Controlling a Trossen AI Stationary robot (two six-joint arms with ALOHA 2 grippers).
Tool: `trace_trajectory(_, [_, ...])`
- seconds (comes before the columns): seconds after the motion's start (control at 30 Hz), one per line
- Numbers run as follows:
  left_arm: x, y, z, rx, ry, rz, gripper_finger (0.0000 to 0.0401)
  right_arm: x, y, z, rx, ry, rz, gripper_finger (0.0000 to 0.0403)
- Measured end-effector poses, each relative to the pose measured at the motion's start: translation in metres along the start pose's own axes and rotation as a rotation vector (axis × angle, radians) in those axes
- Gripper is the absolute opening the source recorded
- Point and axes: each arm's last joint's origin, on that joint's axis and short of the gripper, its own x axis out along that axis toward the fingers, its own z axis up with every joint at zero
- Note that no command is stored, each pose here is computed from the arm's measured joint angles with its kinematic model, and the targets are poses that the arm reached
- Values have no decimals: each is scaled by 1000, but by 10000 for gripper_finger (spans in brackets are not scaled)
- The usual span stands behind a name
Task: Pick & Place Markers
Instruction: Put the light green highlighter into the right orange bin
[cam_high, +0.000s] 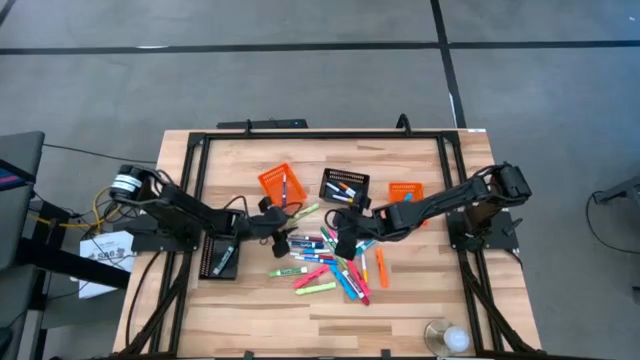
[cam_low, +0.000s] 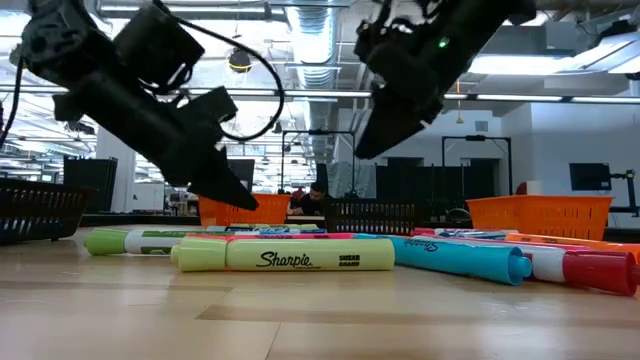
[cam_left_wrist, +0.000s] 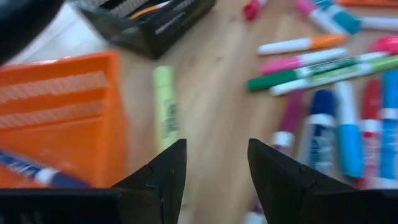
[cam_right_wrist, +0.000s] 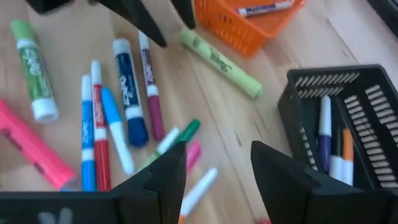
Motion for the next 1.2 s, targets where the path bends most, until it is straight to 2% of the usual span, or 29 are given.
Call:
trace_trajectory(0.13, [7,16,-1,-26,20,57,167,7,-3,-3,-6,37,-14,170])
trace_trajectory(0.27, [13,27,-6,-47,60,45,167,7,-2,-4,-9,44,-13,168])
trace_trajectory(0.47, [20,28,-9,-62,68,-2,167,5,-3,-3,-5,34,-9,167])
trace_trajectory(0.8, [30,25,-21,-50,100,8,165,5,-3,-3,-4,32,-7,166])
trace_trajectory(0.9, [31,25,-22,-48,105,6,148,5,-3,-3,-3,32,-9,167])
trace_trajectory(1.1, [25,26,-15,-52,91,-9,70,6,-4,-1,4,24,-10,163])
trace_trajectory(1.2, [19,24,-7,-62,53,-37,68,6,-3,1,13,1,-2,160])
